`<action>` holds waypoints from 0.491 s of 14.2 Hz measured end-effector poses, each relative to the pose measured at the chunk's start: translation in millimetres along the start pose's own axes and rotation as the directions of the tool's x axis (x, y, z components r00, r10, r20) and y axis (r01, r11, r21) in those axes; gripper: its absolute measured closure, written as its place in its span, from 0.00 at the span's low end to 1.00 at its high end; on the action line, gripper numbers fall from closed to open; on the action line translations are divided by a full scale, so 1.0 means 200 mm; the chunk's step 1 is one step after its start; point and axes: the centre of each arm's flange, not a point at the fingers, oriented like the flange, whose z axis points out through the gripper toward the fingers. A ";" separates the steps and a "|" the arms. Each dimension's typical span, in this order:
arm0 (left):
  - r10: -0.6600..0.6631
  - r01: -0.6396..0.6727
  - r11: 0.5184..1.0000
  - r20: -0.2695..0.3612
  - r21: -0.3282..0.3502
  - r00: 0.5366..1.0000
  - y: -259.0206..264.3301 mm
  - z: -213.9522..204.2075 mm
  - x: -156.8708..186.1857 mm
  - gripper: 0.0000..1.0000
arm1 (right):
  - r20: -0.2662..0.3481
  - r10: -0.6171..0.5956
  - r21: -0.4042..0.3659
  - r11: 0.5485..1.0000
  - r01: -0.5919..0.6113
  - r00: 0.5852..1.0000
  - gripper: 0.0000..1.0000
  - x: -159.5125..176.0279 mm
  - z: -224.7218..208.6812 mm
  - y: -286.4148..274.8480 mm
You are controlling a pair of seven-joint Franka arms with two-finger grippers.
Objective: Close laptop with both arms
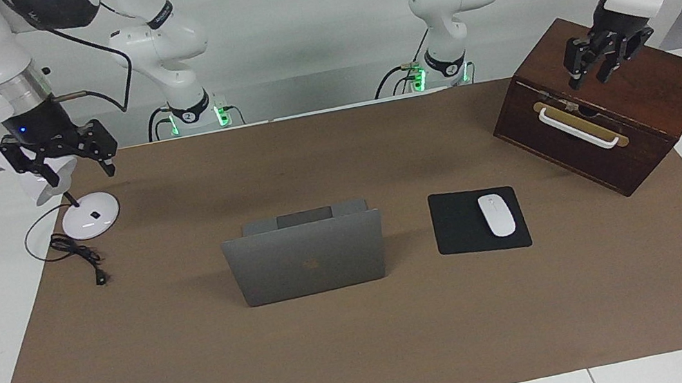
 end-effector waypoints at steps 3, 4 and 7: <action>-0.009 0.009 1.000 -0.046 -0.001 0.999 0.00 0.00 0.03 0.95 | -0.012 0.000 -0.001 1.000 0.000 1.000 0.10 0.01 0.00 0.00; -0.024 0.024 1.000 -0.055 -0.002 0.998 0.00 0.01 0.03 0.99 | -0.015 0.000 -0.001 1.000 0.000 1.000 0.20 0.01 0.00 0.00; -0.119 0.119 0.993 -0.083 -0.012 0.989 0.02 0.00 0.05 0.99 | -0.034 -0.001 -0.002 1.000 0.001 0.999 0.33 0.02 0.00 0.00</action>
